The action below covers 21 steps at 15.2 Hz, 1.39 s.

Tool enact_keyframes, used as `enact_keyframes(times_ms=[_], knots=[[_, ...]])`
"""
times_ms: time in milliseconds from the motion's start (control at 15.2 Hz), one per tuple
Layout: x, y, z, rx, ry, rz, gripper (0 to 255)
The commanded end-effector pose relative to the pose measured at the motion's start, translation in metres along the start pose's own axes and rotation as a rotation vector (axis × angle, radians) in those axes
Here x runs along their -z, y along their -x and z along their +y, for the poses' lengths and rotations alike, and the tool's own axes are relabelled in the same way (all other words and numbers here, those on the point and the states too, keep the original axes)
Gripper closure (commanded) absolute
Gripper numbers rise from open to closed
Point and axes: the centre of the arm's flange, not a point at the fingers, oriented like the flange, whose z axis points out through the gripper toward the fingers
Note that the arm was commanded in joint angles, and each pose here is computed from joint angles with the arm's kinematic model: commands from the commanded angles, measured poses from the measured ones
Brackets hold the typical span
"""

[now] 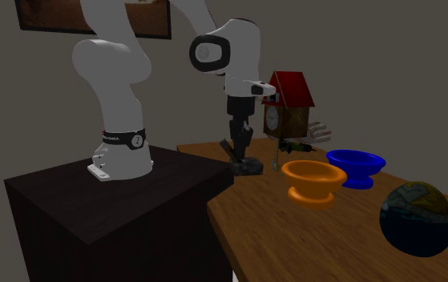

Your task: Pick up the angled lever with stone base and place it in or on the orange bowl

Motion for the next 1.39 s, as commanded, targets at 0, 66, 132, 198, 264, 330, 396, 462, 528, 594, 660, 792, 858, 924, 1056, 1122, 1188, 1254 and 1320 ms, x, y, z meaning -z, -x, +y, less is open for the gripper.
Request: enact_keyframes(times_ms=[0,66,132,198,264,330,396,462,528,594,660,792,858,924,1056,1122,1188,1254,1320], knots=[[0.011,0.000,-0.001,0.000,0.000,-0.001,255],[0.016,0.000,-0.001,0.000,0.000,-0.001,255],[0.021,0.000,-0.002,0.000,0.000,-0.001,255],[0.026,0.001,-0.002,0.000,0.000,-0.001,255],[0.032,0.001,-0.002,0.000,0.000,-0.001,255],[0.037,0.001,-0.002,0.000,0.000,-0.001,255],[0.042,0.001,-0.003,0.000,0.000,-0.001,255],[0.047,0.001,-0.003,0.000,0.000,-0.001,255],[0.053,0.001,-0.003,0.000,0.000,-0.001,255],[0.058,0.001,-0.003,0.000,0.000,-0.001,255],[0.063,0.001,-0.003,0.000,0.000,-0.001,255],[0.072,0.001,-0.004,0.000,0.000,-0.001,255],[0.073,-0.012,-0.002,0.000,0.000,-0.001,255],[0.074,-0.025,0.000,0.000,0.000,-0.001,255],[0.075,-0.051,0.004,0.000,0.000,-0.001,255],[0.076,-0.064,0.006,0.000,0.000,-0.001,255],[0.077,-0.077,0.007,0.000,0.000,-0.001,255],[0.078,-0.090,0.009,0.000,0.000,-0.001,255],[0.079,-0.103,0.011,0.000,0.000,-0.001,255]])
